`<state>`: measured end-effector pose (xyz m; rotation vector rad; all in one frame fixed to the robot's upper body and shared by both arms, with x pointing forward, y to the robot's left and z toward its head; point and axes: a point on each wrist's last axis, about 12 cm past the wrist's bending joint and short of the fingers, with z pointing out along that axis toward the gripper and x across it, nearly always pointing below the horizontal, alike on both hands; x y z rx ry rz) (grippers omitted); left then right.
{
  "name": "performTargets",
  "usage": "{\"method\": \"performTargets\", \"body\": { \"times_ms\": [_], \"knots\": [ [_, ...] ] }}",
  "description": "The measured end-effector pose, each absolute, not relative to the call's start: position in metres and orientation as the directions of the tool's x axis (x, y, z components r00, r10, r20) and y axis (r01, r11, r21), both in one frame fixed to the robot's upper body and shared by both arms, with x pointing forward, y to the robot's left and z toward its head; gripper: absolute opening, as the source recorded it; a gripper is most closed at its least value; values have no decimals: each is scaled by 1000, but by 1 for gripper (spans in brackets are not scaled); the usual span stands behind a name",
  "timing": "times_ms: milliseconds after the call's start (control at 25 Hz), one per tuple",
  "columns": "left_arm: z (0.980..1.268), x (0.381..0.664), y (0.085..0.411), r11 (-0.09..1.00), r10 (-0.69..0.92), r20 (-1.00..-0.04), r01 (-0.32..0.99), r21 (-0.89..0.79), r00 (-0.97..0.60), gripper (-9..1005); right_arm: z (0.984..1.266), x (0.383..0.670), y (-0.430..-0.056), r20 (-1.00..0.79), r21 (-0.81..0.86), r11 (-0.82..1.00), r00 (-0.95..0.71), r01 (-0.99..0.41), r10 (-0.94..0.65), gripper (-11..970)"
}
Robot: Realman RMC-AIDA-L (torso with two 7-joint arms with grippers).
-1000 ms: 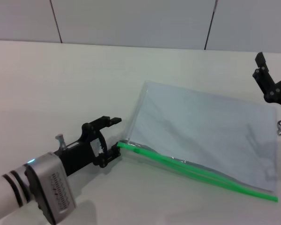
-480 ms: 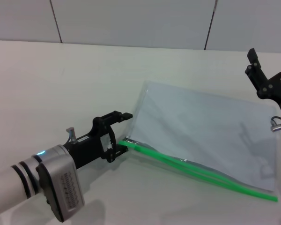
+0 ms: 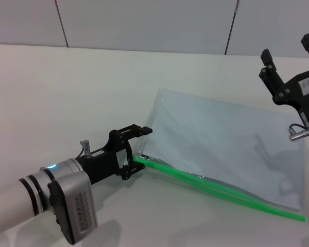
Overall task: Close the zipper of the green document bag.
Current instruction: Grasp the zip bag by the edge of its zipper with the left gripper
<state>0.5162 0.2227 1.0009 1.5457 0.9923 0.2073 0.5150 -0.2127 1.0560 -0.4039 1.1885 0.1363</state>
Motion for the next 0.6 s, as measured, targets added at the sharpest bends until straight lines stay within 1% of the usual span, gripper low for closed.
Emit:
{"method": "performTargets", "body": {
  "times_ms": [400,600],
  "knots": [
    [1000,516,222,50,681,-350,436,899,643,448,1057,515,-209,-919,-235,914,381,-330,-98,787],
    [1000,516,221,41,681,-337,425,904,651,276,1057,515,-208,-919,-236,912,382,-334,-98,787]
  ]
}}
